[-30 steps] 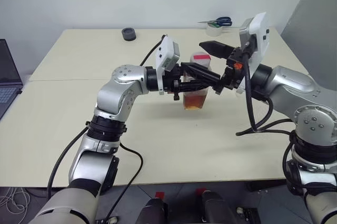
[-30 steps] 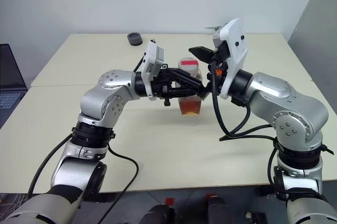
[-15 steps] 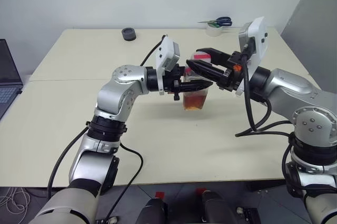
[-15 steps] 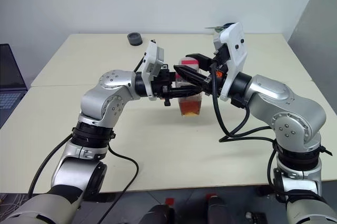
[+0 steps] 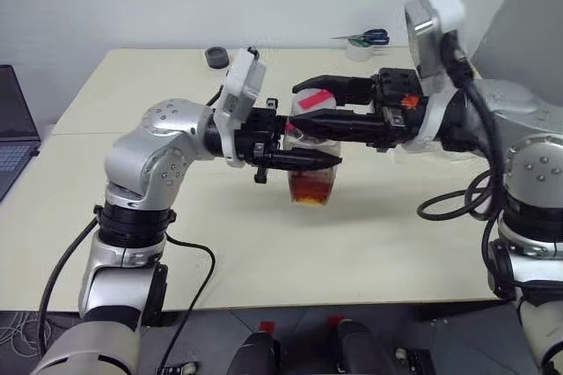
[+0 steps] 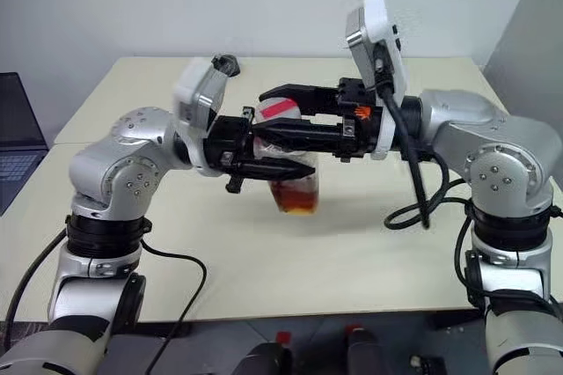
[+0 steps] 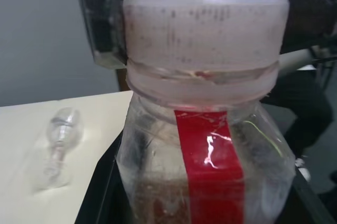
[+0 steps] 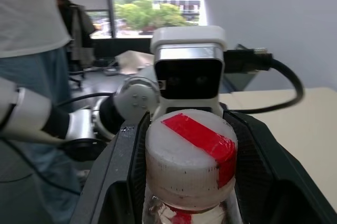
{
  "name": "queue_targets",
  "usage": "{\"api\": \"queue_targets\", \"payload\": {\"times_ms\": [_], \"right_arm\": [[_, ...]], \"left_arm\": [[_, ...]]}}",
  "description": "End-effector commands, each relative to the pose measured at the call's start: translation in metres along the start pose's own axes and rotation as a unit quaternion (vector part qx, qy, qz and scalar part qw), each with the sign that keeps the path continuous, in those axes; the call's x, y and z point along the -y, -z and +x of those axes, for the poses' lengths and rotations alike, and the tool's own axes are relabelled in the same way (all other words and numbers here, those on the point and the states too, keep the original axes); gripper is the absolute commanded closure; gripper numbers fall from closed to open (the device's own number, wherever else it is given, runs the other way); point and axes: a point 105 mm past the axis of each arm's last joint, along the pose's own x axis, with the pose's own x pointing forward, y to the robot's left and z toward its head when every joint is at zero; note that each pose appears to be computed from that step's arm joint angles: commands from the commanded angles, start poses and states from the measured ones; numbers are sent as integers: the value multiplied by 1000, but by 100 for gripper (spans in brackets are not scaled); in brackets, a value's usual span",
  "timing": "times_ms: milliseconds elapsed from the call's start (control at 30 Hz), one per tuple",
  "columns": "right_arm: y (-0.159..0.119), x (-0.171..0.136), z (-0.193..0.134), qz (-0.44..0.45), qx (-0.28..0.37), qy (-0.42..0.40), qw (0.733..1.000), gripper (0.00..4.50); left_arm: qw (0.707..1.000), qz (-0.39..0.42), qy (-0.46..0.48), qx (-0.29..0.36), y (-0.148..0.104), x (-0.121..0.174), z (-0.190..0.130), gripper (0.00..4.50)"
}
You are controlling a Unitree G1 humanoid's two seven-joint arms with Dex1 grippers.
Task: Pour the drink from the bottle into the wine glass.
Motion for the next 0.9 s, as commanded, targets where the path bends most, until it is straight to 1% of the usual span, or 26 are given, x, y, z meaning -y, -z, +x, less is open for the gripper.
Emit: {"api": "queue_targets", "payload": {"times_ms": [33, 133, 200, 233, 367, 400, 500, 633, 900], "right_arm": [[-7, -5, 6, -12, 5, -37, 999, 260], [-10, 3, 2, 2, 17, -20, 1000, 260], [-11, 6, -5, 7, 16, -7, 1000, 187], [-9, 9, -11, 8, 14, 8, 1000, 157], [-2, 15, -39, 0, -1, 110, 994, 23], [-2, 14, -43, -2, -1, 127, 992, 3], [-3, 9, -45, -8, 2, 154, 988, 3], [-3, 8, -40, -23, 8, 188, 982, 3], [-3, 4, -26, -29, 22, 193, 980, 3]], "left_arm": [[997, 30, 73, -4, -16, 21, 18, 277], [998, 30, 57, -12, -17, 16, 15, 277], [999, 28, 43, -14, -16, 13, 13, 277], [999, 28, 36, -15, -15, 11, 12, 277], [999, 26, -9, -22, -8, 0, 6, 277], [999, 27, -20, -26, -6, -3, 4, 277], [998, 28, -41, -28, -3, -9, 1, 277], [997, 32, -71, -20, 0, -21, 0, 277], [996, 38, -86, -8, 4, -33, 6, 277]]}}
